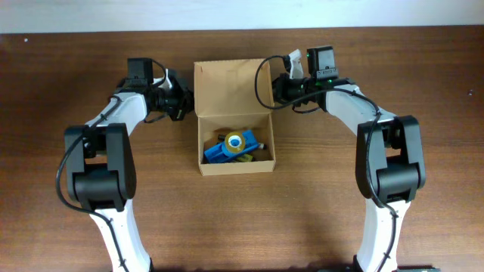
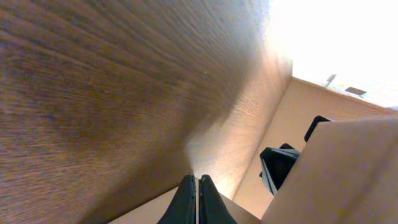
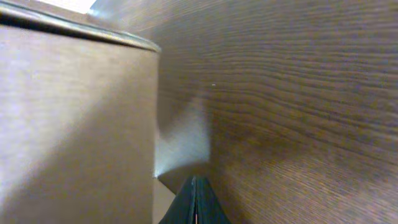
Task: Pack container
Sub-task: 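Push the box lid flaps upward with both grippers to close it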
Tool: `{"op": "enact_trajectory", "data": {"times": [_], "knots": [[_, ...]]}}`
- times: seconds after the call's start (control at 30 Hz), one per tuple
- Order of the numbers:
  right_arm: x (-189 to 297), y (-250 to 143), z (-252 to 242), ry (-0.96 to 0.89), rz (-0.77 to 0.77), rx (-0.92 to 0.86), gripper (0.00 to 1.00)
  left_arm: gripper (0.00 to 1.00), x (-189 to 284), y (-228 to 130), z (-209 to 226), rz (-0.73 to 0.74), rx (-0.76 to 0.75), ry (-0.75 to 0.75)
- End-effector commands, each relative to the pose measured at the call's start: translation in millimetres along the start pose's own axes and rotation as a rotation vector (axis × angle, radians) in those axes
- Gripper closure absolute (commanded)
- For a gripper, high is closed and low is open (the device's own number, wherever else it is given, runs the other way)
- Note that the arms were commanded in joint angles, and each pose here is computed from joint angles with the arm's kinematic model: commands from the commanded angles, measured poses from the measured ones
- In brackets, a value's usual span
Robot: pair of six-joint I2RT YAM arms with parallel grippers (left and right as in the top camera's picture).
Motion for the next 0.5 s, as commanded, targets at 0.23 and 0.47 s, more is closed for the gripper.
{"op": "enact_trajectory", "data": {"times": [0.23,0.47], "knots": [[24.1,17.8,28.6,0.161,-0.044,0.262,0.97,0.98,14.9,1.9,-40.8,0.057,-0.192,-0.124],[47.9,30.5,58.9,0.199,-0.088,0.347,0.97,0.98,21.9,-4.8,-62.4,0.106,-0.266,-0.185]]}}
Point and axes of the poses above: each gripper's point midway between its finger pads, its own x axis back along the fingers, its own z axis along the line the jaws close on, y = z × x, the point moved 5 cm from there along x, back along the fingers, and after that the axes turned 11 degrees about x, right-handed, at the moved point
